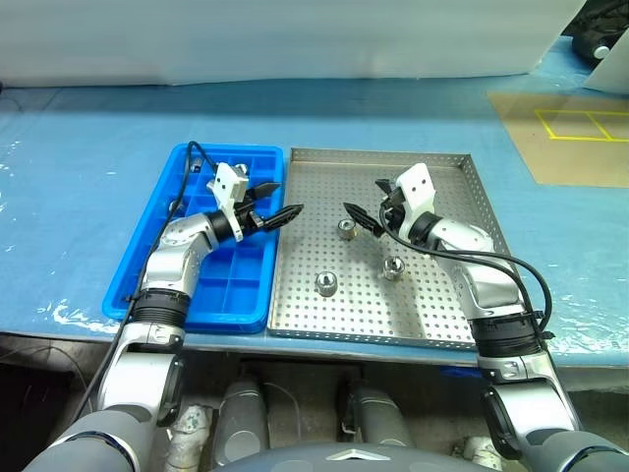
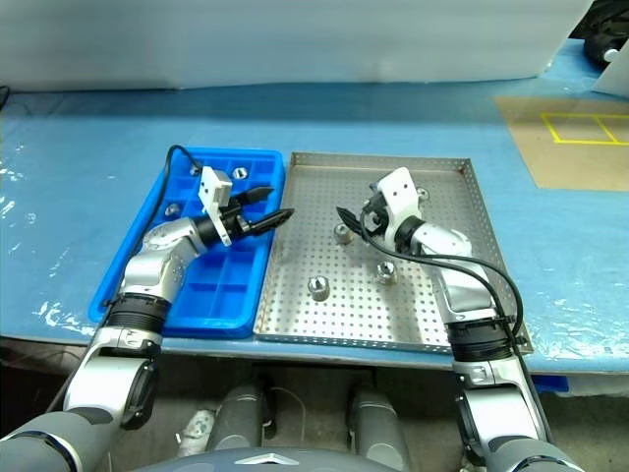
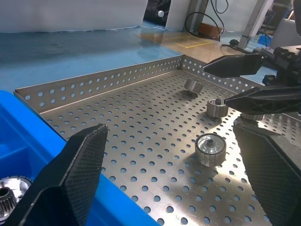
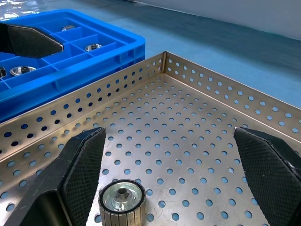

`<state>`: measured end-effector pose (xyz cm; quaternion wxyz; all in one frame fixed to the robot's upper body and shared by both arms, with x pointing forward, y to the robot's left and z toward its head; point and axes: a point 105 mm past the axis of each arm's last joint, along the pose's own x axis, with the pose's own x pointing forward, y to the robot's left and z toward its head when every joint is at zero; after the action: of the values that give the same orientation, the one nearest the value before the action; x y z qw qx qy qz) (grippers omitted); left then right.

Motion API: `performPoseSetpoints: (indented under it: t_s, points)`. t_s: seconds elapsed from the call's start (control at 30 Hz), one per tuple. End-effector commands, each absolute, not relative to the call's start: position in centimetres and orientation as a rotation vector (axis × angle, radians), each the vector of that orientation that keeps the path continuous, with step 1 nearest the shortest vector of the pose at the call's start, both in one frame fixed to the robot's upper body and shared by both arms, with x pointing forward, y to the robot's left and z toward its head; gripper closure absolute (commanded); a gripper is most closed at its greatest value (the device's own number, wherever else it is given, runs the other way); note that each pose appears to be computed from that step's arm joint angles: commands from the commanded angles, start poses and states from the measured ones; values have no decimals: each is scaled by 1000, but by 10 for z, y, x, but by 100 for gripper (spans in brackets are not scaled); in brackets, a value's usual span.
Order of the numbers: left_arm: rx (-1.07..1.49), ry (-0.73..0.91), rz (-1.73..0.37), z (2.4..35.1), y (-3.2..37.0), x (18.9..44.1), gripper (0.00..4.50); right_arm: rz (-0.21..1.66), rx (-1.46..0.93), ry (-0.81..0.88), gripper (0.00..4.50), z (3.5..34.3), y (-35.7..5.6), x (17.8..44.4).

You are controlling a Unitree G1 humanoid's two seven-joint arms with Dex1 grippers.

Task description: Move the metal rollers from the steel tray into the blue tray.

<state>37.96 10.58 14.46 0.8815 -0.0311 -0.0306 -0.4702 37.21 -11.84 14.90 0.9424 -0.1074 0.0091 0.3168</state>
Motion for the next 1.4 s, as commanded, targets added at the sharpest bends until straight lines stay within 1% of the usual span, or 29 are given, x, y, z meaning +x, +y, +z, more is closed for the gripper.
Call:
performPoseSetpoints:
  t_s: [0.03,0.6,0.67,0.77,0.87,0.97,1.13,1.2,1.27,1.4]
  points:
    - [-49,-105,-994,155,105,379,0,652,-235,-28,3,160,-118,370]
    - [-47,-103,-1006,156,103,378,0,660,-240,-26,3,160,-117,370]
    - [-55,-120,-1006,163,102,380,0,662,-240,-29,3,161,-117,369]
    - [-69,-164,-1029,182,97,383,0,660,-247,-37,3,166,-120,369]
    - [-32,-239,-1069,215,76,395,0,637,-237,-68,3,182,-134,370]
    - [-5,-244,-1155,225,54,398,0,633,-237,-94,3,199,-146,366]
    - [92,-181,-1282,219,28,402,0,683,-302,-89,3,217,-160,349]
    - [144,-131,-1315,209,20,403,0,699,-347,-71,3,220,-166,343]
    - [231,-54,-1328,190,11,404,0,699,-375,-65,3,225,-170,337]
    - [358,39,-1283,167,-2,409,0,678,-372,-73,3,228,-169,328]
